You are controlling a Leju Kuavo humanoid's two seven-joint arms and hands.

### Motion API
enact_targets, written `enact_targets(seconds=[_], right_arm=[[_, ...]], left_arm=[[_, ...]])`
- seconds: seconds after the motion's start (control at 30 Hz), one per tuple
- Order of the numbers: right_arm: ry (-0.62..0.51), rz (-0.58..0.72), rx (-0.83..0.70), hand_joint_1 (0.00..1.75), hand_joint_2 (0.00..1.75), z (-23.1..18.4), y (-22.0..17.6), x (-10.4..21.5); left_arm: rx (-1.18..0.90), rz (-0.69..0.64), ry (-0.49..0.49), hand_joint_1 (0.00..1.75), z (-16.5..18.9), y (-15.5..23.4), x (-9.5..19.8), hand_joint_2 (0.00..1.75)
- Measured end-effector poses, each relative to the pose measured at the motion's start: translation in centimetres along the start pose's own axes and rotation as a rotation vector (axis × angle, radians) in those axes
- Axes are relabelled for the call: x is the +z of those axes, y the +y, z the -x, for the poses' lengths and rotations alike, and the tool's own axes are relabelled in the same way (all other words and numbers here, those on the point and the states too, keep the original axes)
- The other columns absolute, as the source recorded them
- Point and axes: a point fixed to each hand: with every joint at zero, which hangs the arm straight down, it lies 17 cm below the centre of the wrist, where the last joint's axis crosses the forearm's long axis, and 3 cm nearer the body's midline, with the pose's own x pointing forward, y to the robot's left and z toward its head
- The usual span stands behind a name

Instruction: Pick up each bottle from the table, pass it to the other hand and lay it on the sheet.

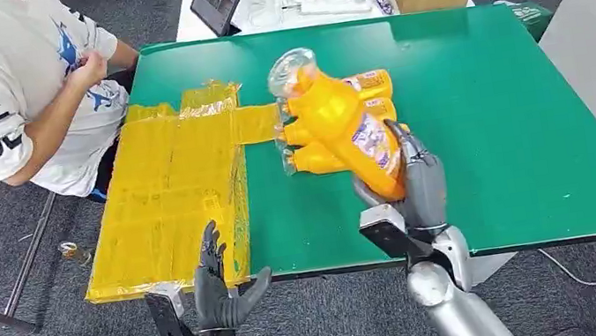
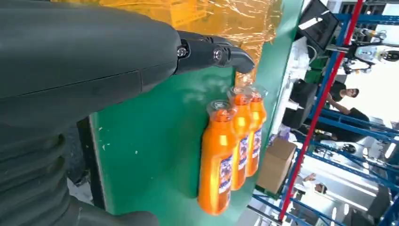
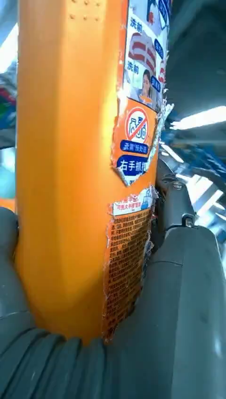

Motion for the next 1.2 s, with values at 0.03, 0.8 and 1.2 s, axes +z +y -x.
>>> enact_targets(seconds=[0.03, 0.8, 1.2], right_arm=[[-0.003, 0.022, -0.005, 1.75, 1.75, -0.2, -0.6, -0.1], [0.193, 0.055, -0.299, 1.75, 1.75, 0.5, 0.2, 5.7], [0.173, -0.414, -0.447, 1.75, 1.75, -7.8, 16.2, 14.4]], left_arm=[[0.002, 0.000, -0.001, 0.00, -0.1, 0.0, 0.0, 1.75], [0.288, 0.178, -0.049, 0.00, -5.3, -4.0, -0.1, 1.75], [0.334, 0.267, -0.034, 0.00, -5.7, -6.0, 0.4, 1.75]])
